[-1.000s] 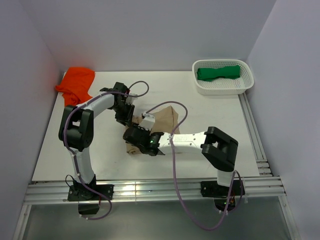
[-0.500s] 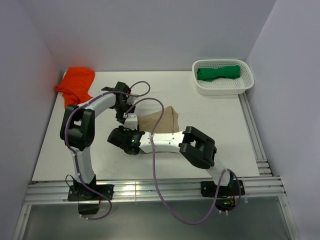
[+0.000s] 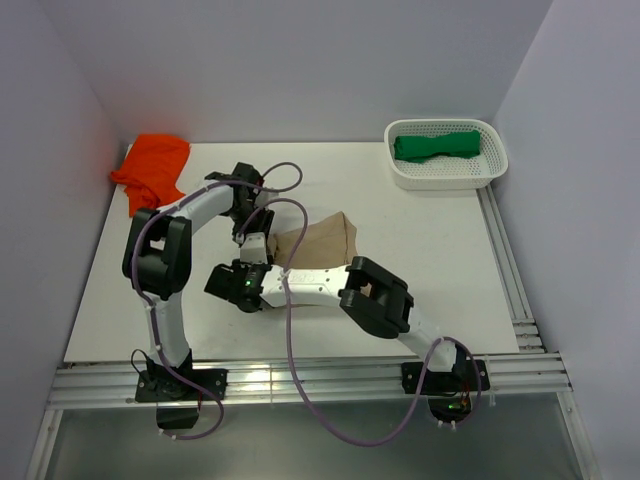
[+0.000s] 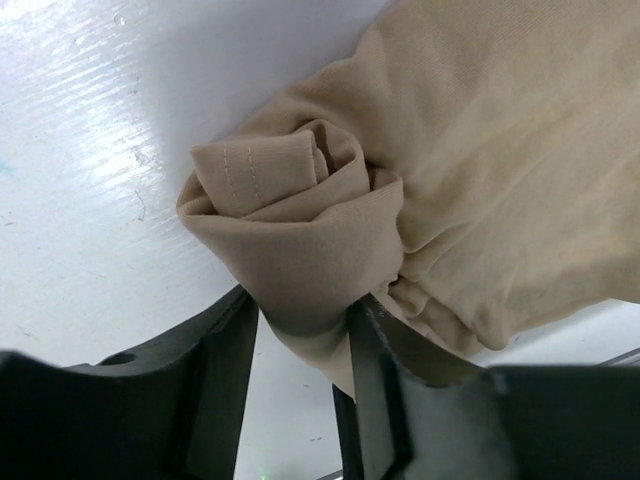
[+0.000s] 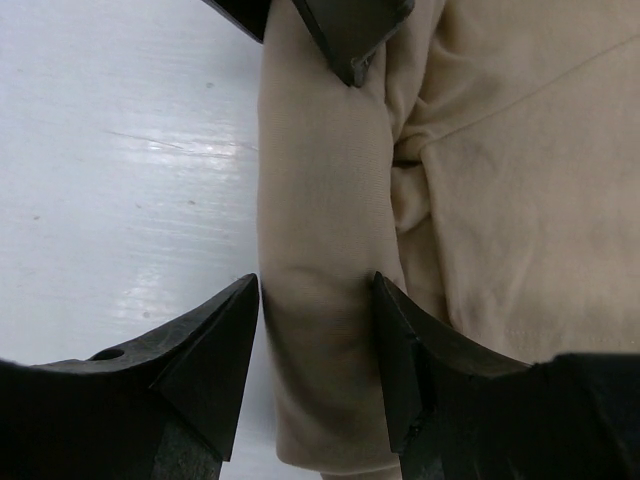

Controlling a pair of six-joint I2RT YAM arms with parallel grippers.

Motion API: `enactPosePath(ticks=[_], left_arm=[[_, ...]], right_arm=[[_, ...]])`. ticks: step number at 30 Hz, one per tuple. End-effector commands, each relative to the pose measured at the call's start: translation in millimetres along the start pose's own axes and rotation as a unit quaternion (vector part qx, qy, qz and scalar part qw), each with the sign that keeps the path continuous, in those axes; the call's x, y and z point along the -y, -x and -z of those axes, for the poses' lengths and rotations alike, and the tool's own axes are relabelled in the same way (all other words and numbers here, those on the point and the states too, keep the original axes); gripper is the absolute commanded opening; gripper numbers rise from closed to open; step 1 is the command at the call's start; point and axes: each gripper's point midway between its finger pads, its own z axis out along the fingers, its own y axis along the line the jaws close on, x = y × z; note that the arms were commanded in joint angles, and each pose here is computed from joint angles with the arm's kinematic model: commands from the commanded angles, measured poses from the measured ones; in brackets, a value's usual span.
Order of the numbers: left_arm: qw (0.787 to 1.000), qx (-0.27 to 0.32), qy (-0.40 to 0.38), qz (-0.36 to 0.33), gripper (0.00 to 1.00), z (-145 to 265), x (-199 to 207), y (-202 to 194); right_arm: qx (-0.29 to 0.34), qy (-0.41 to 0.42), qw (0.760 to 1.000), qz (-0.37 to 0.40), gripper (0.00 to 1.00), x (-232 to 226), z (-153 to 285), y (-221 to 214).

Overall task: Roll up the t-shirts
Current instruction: Roll the tshirt

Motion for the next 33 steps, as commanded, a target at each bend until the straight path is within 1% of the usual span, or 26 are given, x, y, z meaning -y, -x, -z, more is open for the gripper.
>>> enactPosePath(ticks=[1,3,6,7,8,9,11,12,13,14,15,16,17,18,19,20,21,22,24,25,26,27,28,30,31,33], left_arm=[[1.0,0.021,0.011,-0.019,0.47,1.4,-2.9,17.9],[0.999,0.027,0.001,-0.02,0.51,5.9,0.8,23.1],[0.999,0.04,-0.02,-0.02,0.57,15.8,6.5,36.0],[0.999,0.038,-0.026,-0.018,0.58,18.4,7.3,37.1],[0.998,0.043,-0.031,-0.015,0.61,22.6,7.3,41.1],[0.998,0.057,-0.036,-0.016,0.62,31.7,8.5,51.4],[0.996,0.064,-0.062,-0.027,0.65,44.0,8.6,56.5],[0.994,0.078,-0.068,-0.028,0.66,54.3,6.2,64.9],[0.992,0.085,-0.087,-0.04,0.67,61.4,11.4,66.9],[0.991,0.089,-0.093,-0.043,0.68,67.2,11.7,67.1],[0.989,0.101,-0.096,-0.046,0.68,76.0,10.2,68.2],[0.987,0.107,-0.105,-0.05,0.69,79.9,12.0,67.7],[0.985,0.115,-0.116,-0.052,0.69,84.0,13.1,68.0],[0.985,0.111,-0.123,-0.046,0.69,83.0,9.5,61.6],[0.983,0.118,-0.13,-0.057,0.69,87.7,10.3,59.2],[0.98,0.12,-0.145,-0.058,0.69,88.9,12.6,56.0],[0.98,0.112,-0.154,-0.055,0.69,83.3,12.3,47.1],[0.978,0.118,-0.159,-0.063,0.69,86.4,11.5,43.6],[0.975,0.117,-0.178,-0.067,0.69,75.2,14.7,30.6],[0.973,0.131,-0.178,-0.071,0.69,78.7,16.9,30.0],[0.972,0.135,-0.18,-0.07,0.7,76.2,17.3,27.6],[0.973,0.126,-0.182,-0.058,0.7,66.4,16.8,16.9],[0.971,0.142,-0.18,-0.063,0.7,64.2,16.0,21.4],[0.972,0.13,-0.191,-0.051,0.69,51.7,16.8,11.5],[0.971,0.133,-0.194,-0.049,0.69,45.9,16.4,12.9],[0.971,0.13,-0.198,-0.036,0.69,36.5,15.7,9.2]], right_arm=[[-0.034,-0.043,0.998,0.026,0.57,15.8,0.4,-24.7],[-0.04,-0.046,0.998,0.026,0.57,19.1,-0.5,-29.0],[-0.047,-0.027,0.998,0.016,0.52,15.9,1.3,-32.6],[-0.047,-0.01,0.999,0.004,0.48,9.0,1.8,-29.9],[-0.046,-0.001,0.999,-0.002,0.4,6.8,3.0,-28.0],[-0.048,0.011,0.999,-0.008,0.39,3.9,4.8,-26.7],[-0.045,0.058,0.996,-0.042,0.38,-5.1,10.9,-17.4],[-0.049,0.074,0.995,-0.05,0.38,3.5,16.5,-19.7],[-0.031,0.123,0.987,-0.095,0.38,-12.4,18.2,-2.1],[-0.03,0.148,0.982,-0.114,0.38,-13.3,20.4,1.7],[-0.05,0.179,0.975,-0.125,0.38,-4.1,27.8,-9.4],[-0.028,0.227,0.957,-0.179,0.38,-15.1,30.4,14.1],[-0.027,0.245,0.948,-0.2,0.38,-12.5,30.9,18.1],[-0.046,0.266,0.94,-0.208,0.38,-4.2,33.9,7.4],[-0.031,0.303,0.92,-0.248,0.38,-10.8,39.8,25.1],[-0.03,0.315,0.91,-0.267,0.39,-5.6,36.2,31.5],[-0.038,0.32,0.905,-0.277,0.39,3.2,32.0,22.9],[-0.036,0.363,0.881,-0.301,0.39,-5.1,42.3,34.6],[-0.043,0.376,0.868,-0.321,0.39,2.9,34.1,29.7],[-0.043,0.41,0.846,-0.339,0.39,-2.8,43.0,38.9],[-0.043,0.422,0.836,-0.348,0.39,-2.6,43.9,40.2],[-0.052,0.42,0.834,-0.355,0.39,2.6,35.3,30.3],[-0.044,0.443,0.813,-0.375,0.39,0.3,41.9,40.3],[-0.056,0.455,0.803,-0.382,0.38,2.4,37.6,29.8],[-0.053,0.468,0.789,-0.394,0.38,1.2,41.5,34.6],[-0.059,0.481,0.777,-0.402,0.38,1.0,41.2,30.9]])
